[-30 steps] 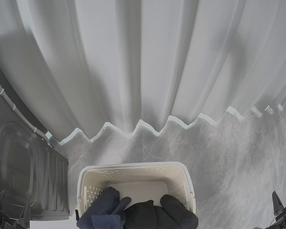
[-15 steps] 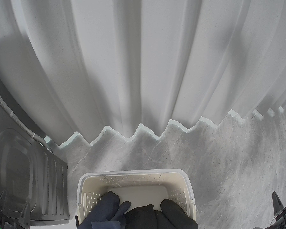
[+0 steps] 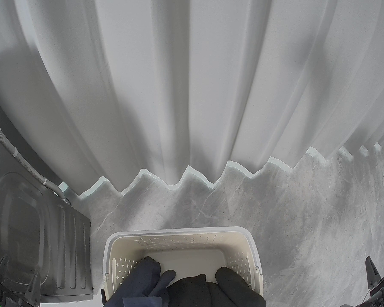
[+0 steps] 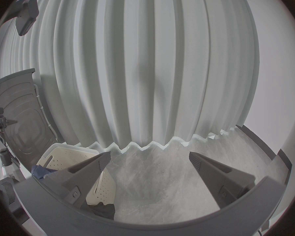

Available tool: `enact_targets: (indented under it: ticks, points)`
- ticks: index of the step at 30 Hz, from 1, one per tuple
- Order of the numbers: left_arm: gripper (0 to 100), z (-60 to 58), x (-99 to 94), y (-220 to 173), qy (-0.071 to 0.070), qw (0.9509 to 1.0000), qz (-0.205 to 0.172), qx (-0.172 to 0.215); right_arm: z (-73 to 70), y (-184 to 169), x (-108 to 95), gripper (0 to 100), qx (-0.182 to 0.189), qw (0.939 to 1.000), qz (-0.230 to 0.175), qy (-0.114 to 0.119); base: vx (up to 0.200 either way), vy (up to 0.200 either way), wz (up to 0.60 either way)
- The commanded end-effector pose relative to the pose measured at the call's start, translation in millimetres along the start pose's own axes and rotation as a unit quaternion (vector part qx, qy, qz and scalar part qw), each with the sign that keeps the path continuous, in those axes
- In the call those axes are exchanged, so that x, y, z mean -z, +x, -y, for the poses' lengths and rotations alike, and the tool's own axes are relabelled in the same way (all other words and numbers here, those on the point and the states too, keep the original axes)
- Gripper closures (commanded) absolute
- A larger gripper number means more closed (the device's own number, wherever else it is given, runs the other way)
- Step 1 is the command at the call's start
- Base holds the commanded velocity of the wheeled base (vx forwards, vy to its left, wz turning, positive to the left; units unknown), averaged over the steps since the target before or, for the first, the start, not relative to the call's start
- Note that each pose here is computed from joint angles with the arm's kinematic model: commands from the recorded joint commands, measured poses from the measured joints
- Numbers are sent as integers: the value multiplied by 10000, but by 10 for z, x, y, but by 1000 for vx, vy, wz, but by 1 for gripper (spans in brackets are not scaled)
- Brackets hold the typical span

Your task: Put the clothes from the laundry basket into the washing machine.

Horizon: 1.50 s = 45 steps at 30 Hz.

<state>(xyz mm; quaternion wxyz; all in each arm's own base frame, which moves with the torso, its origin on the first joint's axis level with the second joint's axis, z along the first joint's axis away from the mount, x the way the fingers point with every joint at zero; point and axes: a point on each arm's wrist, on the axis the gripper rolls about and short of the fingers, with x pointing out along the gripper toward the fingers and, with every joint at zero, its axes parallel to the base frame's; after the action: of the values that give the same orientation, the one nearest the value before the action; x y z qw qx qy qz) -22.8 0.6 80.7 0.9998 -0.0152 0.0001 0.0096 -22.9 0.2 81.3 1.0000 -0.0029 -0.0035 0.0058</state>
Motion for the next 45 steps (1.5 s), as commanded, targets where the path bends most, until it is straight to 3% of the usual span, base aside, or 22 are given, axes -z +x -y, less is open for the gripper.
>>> enact_targets:
  ticks: [1, 45]
  points:
    - [0, -1, 49, 1, -1, 10000, -13, -4, 0, 3, 51, 0, -3, 10000, -20, -2, -200, 0, 0]
    - [0, -1, 48, 1, -1, 10000, -5, -12, 0, 3, 51, 0, -3, 10000, -20, -2, -200, 0, 0]
